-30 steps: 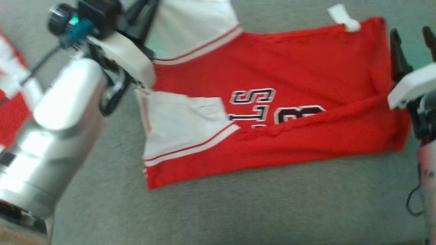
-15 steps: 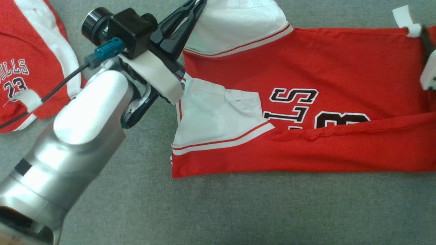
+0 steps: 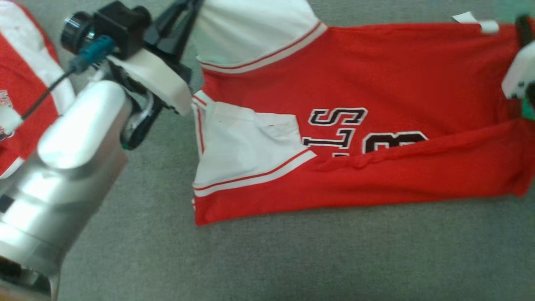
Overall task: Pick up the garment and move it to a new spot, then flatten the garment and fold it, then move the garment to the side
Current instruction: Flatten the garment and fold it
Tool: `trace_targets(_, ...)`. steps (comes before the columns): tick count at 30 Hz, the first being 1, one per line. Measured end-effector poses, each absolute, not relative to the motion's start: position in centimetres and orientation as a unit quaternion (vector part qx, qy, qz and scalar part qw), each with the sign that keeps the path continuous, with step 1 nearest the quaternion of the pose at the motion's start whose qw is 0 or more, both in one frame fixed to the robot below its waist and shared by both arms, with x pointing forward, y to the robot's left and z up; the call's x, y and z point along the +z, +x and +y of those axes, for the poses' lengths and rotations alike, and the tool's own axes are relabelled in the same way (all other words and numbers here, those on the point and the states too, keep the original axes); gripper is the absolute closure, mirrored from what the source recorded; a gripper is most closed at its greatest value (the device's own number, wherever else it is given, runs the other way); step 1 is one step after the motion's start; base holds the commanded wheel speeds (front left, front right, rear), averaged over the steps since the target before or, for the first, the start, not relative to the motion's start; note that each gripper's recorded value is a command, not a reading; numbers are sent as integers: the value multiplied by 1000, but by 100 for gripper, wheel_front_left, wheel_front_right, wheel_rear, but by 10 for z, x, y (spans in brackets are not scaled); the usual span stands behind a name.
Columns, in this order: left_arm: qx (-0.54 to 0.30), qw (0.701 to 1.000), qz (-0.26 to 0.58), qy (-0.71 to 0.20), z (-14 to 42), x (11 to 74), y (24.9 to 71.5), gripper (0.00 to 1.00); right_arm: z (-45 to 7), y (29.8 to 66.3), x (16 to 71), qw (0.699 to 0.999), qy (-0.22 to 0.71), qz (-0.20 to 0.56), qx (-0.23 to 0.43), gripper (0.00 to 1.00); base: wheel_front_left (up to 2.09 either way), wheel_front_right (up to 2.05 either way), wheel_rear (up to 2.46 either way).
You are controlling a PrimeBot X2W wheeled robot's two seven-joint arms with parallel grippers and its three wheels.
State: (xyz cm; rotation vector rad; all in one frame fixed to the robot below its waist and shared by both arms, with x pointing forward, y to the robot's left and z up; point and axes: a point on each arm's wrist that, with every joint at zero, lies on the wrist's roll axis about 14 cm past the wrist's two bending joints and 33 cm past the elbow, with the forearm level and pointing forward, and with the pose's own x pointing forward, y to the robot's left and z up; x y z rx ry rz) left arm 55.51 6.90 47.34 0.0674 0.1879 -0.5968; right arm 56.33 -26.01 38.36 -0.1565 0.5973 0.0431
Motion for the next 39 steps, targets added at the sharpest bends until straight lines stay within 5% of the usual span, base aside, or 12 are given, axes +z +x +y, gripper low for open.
trace_targets(8, -268, 962, 30, 45, 76, 512, 600, 100, -246, 600, 450, 982, -54, 175, 43, 100, 0, 0, 0)
trace_targets(17, -252, 967, 6, 41, 78, 516, 608, 100, -232, 606, 462, 989, -43, 124, 66, 100, 0, 0, 0)
trace_targets(39, -312, 940, 128, 45, 88, 473, 488, 100, -236, 516, 431, 963, -23, 241, 117, 100, 0, 0, 0)
